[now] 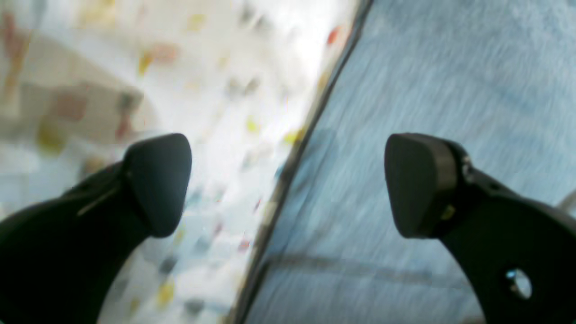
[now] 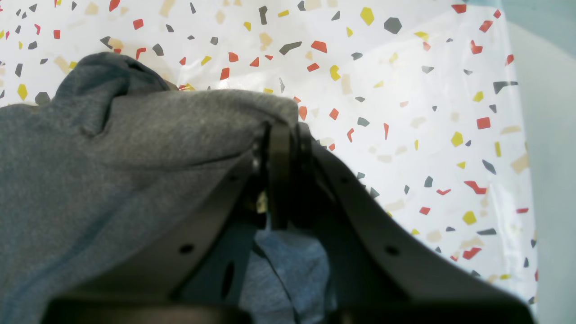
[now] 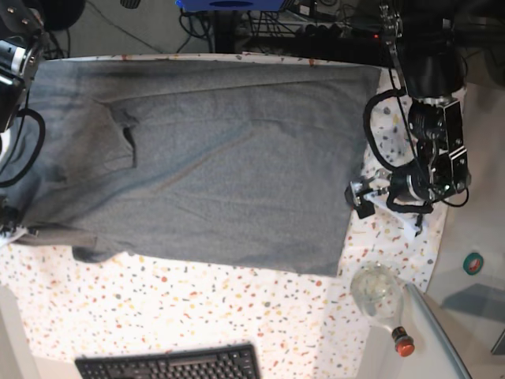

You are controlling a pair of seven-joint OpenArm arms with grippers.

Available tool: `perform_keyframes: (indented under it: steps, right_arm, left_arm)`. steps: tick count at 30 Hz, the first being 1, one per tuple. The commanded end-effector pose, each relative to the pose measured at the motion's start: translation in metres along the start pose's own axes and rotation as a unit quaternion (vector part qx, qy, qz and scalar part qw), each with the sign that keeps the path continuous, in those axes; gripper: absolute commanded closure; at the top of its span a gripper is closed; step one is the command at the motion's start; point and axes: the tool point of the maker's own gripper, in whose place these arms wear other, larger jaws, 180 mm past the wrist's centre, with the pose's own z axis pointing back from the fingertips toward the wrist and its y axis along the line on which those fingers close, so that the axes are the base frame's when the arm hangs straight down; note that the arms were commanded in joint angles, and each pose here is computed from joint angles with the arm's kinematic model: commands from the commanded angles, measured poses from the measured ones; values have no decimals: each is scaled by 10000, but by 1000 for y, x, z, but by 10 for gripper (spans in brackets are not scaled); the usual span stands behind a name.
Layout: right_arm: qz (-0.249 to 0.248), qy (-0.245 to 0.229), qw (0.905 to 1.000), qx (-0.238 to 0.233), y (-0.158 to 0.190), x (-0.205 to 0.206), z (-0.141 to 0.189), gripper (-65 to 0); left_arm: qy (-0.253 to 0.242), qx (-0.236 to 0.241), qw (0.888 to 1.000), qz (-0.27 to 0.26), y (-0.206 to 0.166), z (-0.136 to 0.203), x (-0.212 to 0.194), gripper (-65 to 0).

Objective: Layout the t-shirt on the table in an organized manner, then fold the t-shirt properly
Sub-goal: 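Grasp the shirt hem with the left gripper and pull it taut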

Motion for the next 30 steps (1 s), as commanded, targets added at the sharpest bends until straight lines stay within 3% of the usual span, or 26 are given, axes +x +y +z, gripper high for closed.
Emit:
perform_keyframes:
  steps: [1, 5, 8, 15, 18, 20, 24, 30]
  right_arm:
    - [-13, -338, 9994, -4, -2, 25, 6, 0]
    - [-37, -324, 9995, 50, 4, 23, 4, 0]
    - [-37, -324, 9995, 50, 4, 23, 4, 0]
    - [-34, -326, 9995, 43, 4, 23, 4, 0]
    - [-23, -304, 9995, 33, 3, 19, 4, 0]
    - [-23, -304, 9995, 33, 3, 19, 4, 0]
    - [-22, -297, 9996, 32, 2, 18, 4, 0]
    - [-22, -289, 9996, 32, 2, 18, 4, 0]
  left_arm:
    - [-203, -119, 9997, -90, -10, -1, 18, -648]
    - [40, -189, 9995, -256, -26, -33, 12, -578]
    - [154, -234, 9995, -118, -32, -47, 4, -571]
    - [53, -399, 9990, -194, -50, -46, 3, -551]
    - [94, -395, 9990, -195, -50, -47, -2, -439]
    - [111, -380, 9990, -186, -48, -47, -4, -331]
    - [139, -340, 9992, -167, -42, -46, -10, -20]
    - [-109, -123, 9997, -201, -16, -27, 0, 0]
